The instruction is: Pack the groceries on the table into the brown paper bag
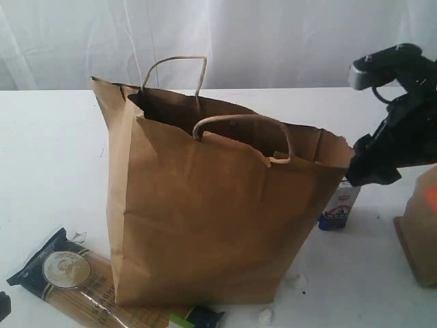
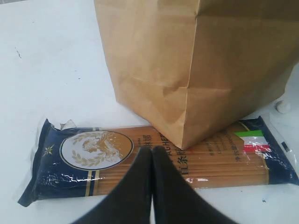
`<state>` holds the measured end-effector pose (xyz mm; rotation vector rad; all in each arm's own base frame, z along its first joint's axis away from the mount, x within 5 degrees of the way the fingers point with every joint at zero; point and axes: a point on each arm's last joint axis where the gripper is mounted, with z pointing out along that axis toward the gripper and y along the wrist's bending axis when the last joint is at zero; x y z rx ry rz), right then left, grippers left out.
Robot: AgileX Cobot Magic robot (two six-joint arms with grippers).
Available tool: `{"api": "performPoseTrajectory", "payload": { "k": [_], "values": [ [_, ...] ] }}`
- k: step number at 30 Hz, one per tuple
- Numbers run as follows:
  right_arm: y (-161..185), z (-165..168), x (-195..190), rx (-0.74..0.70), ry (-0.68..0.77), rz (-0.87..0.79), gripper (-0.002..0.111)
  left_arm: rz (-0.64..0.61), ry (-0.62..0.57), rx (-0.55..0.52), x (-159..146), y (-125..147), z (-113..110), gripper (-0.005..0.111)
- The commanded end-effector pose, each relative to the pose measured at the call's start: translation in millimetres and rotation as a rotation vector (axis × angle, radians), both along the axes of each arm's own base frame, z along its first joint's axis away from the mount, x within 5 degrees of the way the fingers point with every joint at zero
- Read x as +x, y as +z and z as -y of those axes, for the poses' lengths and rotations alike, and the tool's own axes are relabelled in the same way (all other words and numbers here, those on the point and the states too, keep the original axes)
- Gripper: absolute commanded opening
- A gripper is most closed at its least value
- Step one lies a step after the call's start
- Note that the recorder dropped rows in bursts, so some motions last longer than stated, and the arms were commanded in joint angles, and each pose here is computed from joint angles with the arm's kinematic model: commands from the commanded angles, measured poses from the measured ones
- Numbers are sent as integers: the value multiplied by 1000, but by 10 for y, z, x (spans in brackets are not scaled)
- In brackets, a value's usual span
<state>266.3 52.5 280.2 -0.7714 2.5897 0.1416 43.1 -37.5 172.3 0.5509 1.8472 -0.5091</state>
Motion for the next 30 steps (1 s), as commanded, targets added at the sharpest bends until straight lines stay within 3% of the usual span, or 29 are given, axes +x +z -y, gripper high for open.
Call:
{"api": "performPoseTrajectory", "payload": {
  "k": [1,8,15,27,30],
  "values": [
    [-204,-19,77,-39,104,-55,68,0,-1,-8,-5,-8,0,0],
    [-322,-35,214,-72,185,1,68,0,-1,-8,-5,-8,0,0],
    [-518,-72,344,-27,126,-28,84,0,-1,-8,-5,-8,0,0],
    [-806,-107,501,4,79,-60,84,0,-1,-8,-5,-8,0,0],
    [-849,-111,527,10,66,-60,75,0,-1,-8,-5,-8,0,0]
  ]
}}
